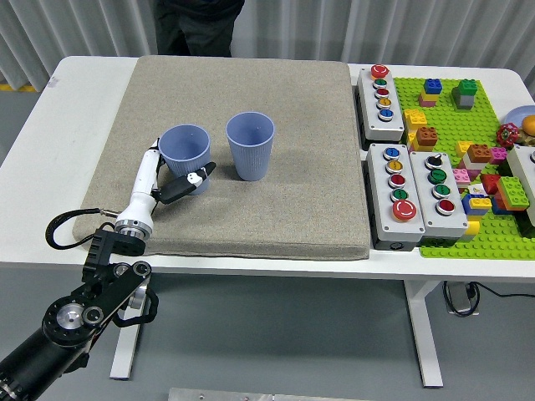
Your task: Pick cup pour cup place
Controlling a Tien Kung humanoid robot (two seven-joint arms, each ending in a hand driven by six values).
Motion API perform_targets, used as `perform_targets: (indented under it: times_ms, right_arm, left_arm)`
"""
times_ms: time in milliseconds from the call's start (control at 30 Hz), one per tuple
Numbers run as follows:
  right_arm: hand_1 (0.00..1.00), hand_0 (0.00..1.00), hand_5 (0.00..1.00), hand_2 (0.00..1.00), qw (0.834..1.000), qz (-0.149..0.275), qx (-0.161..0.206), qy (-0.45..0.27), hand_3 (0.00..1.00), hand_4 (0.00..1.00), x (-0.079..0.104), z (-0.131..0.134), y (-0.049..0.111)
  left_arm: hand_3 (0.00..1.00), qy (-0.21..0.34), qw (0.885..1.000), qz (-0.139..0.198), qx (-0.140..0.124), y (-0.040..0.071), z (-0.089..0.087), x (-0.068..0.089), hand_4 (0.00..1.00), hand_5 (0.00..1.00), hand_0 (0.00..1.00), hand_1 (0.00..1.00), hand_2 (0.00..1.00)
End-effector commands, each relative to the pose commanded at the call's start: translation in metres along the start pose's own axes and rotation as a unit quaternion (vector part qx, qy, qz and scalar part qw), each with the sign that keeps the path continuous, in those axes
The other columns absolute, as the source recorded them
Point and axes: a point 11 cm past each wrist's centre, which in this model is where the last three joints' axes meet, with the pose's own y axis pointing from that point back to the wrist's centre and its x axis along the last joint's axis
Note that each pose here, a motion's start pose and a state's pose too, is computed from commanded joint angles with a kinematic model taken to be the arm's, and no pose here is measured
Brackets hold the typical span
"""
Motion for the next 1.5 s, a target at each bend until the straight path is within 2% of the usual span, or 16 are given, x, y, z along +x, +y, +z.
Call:
perform_targets:
  times_ms: [133,167,333,367,733,767,1167,1333,1500]
  right_arm:
    - [0.613,0.674,0.229,0.561,1.000,0.001,-0.001,0.001,0.557,0.002,0.001,0.001,0.000]
    - [0.613,0.674,0.229,0.561,1.000,0.001,-0.001,0.001,0.557,0.002,0.001,0.001,0.000]
    - [0.613,0.674,0.229,0.561,1.000,0.002,-0.002,0.003,0.557,0.002,0.002,0.002,-0.001]
    - [0.613,0.674,0.228,0.560,1.000,0.002,-0.003,0.003,0.557,0.002,0.002,0.002,-0.001]
    - [0.613,0.674,0.228,0.559,1.000,0.002,-0.003,0.004,0.557,0.002,0.002,0.002,-0.001]
    - [0.613,0.674,0.228,0.561,1.000,0.002,-0.002,0.003,0.557,0.002,0.002,0.002,-0.001]
    - [0.613,0.673,0.228,0.560,1.000,0.001,-0.002,0.003,0.557,0.002,0.001,0.001,-0.001]
    - [0.613,0.674,0.226,0.559,1.000,0.000,-0.001,0.001,0.557,0.002,0.001,0.001,0.000]
    - [0.613,0.674,0.225,0.560,1.000,0.000,0.002,-0.002,0.556,0.002,0.001,-0.001,0.000]
  left_arm:
    - [0.787,0.000,1.000,0.004,0.000,0.001,-0.001,0.000,0.911,0.362,0.675,0.657,0.753]
    - [0.698,0.000,1.000,0.004,0.000,0.001,-0.001,0.000,0.901,0.353,0.634,0.592,0.671]
    - [0.698,0.003,1.000,0.015,0.001,0.002,-0.003,0.002,0.901,0.353,0.634,0.592,0.671]
    - [0.627,0.002,1.000,0.015,0.001,0.003,-0.003,0.002,0.873,0.318,0.554,0.532,0.592]
    - [0.623,0.003,1.000,0.016,-0.001,0.003,-0.002,0.001,0.871,0.317,0.537,0.521,0.588]
    - [0.608,0.003,1.000,0.016,-0.003,0.003,-0.001,0.001,0.865,0.307,0.486,0.498,0.572]
    - [0.594,-0.001,1.000,0.021,-0.016,0.004,0.005,0.003,0.854,0.294,0.463,0.485,0.562]
    - [0.591,-0.034,0.998,0.021,-0.042,0.001,0.019,0.010,0.852,0.296,0.467,0.479,0.556]
    - [0.577,-0.108,0.991,0.015,-0.076,-0.008,0.039,0.022,0.836,0.276,0.468,0.476,0.552]
